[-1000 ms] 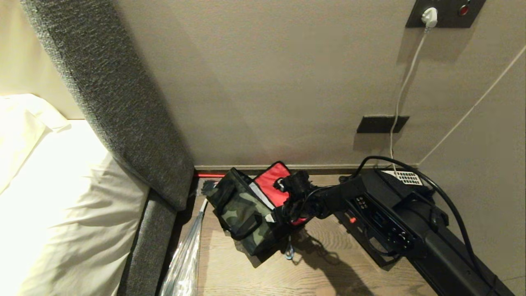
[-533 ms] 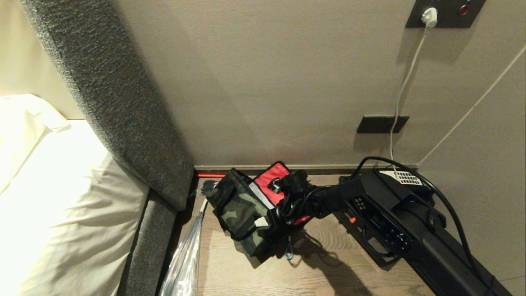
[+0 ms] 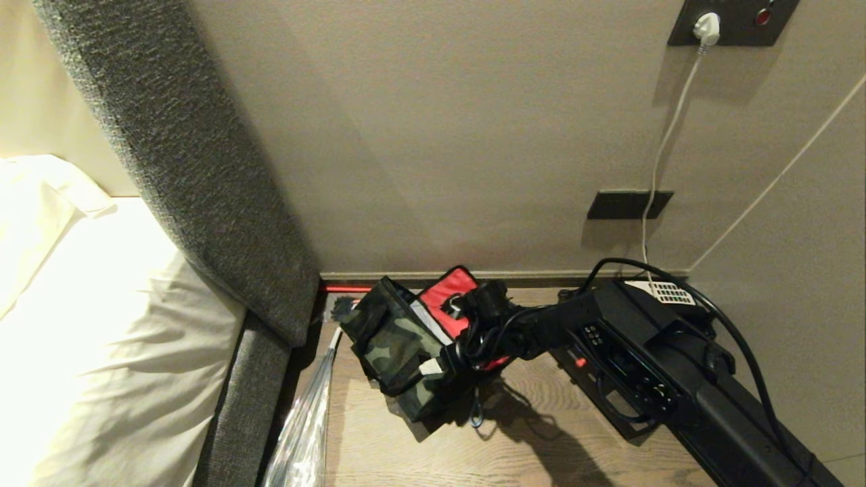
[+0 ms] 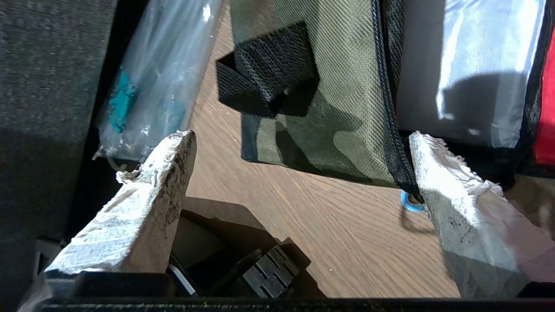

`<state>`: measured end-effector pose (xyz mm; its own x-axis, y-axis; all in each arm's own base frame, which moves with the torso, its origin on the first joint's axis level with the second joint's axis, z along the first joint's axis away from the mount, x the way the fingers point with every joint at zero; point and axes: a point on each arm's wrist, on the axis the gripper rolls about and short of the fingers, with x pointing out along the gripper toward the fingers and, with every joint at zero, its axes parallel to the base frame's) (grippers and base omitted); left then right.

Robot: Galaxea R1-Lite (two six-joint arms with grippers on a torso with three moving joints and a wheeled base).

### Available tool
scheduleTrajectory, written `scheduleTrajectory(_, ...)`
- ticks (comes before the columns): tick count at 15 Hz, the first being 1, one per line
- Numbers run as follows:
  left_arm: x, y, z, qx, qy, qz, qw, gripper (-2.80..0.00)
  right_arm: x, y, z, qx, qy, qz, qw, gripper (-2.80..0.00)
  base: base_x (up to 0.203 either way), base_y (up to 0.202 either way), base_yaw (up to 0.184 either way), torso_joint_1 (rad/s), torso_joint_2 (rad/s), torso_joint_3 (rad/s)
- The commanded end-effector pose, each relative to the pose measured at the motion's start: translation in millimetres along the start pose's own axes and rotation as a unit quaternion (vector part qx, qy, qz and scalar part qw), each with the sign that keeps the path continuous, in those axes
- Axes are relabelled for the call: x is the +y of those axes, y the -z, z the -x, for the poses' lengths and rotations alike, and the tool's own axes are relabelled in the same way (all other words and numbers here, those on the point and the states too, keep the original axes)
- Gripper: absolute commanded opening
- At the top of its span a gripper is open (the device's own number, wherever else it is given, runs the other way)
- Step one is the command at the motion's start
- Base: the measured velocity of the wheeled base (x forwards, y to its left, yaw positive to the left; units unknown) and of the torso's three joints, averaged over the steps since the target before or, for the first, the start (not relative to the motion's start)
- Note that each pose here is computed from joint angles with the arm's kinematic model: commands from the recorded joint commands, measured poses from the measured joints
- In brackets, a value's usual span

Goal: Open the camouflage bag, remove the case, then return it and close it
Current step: Grip the handle again

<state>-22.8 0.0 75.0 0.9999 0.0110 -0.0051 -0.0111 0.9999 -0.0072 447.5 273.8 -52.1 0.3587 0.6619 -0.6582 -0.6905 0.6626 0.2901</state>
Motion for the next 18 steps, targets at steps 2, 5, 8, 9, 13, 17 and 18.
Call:
scheduleTrajectory(2,0.0,0.5,0.0,0.0,-0.001,0.0,1.0,-2.8,1.5,-0.7,0.4,0.001,0.006,0.0,1.0,0.0,0.0,0.0,0.0,0.0,0.0,0.0)
scheduleTrajectory(5,0.0,0.5,0.0,0.0,-0.001,0.0,1.0,-2.8,2.0,4.3,1.7,0.027,0.004,-0.006,1.0,0.0,0.0,0.0,0.0,0.0,0.0,0.0)
scheduleTrajectory(8,0.0,0.5,0.0,0.0,-0.001,0.0,1.0,-2.8,1.2,3.4,1.5,0.023,0.005,0.011,1.0,0.0,0.0,0.0,0.0,0.0,0.0,0.0)
scheduleTrajectory(9,0.0,0.5,0.0,0.0,-0.001,0.0,1.0,-2.8,1.9,3.5,1.3,0.024,0.004,0.01,1.0,0.0,0.0,0.0,0.0,0.0,0.0,0.0)
scheduleTrajectory(13,0.0,0.5,0.0,0.0,-0.001,0.0,1.0,-2.8,1.8,3.0,1.3,0.022,0.007,0.015,1.0,0.0,0.0,0.0,0.0,0.0,0.0,0.0)
scheduleTrajectory(17,0.0,0.5,0.0,0.0,-0.001,0.0,1.0,-2.8,2.0,4.1,1.9,0.03,0.006,0.023,0.999,0.0,0.0,0.0,0.0,0.0,0.0,0.0)
scheduleTrajectory(18,0.0,0.5,0.0,0.0,-0.001,0.0,1.0,-2.8,1.6,4.5,1.5,0.029,0.004,0.024,0.999,0.0,0.0,0.0,0.0,0.0,0.0,0.0)
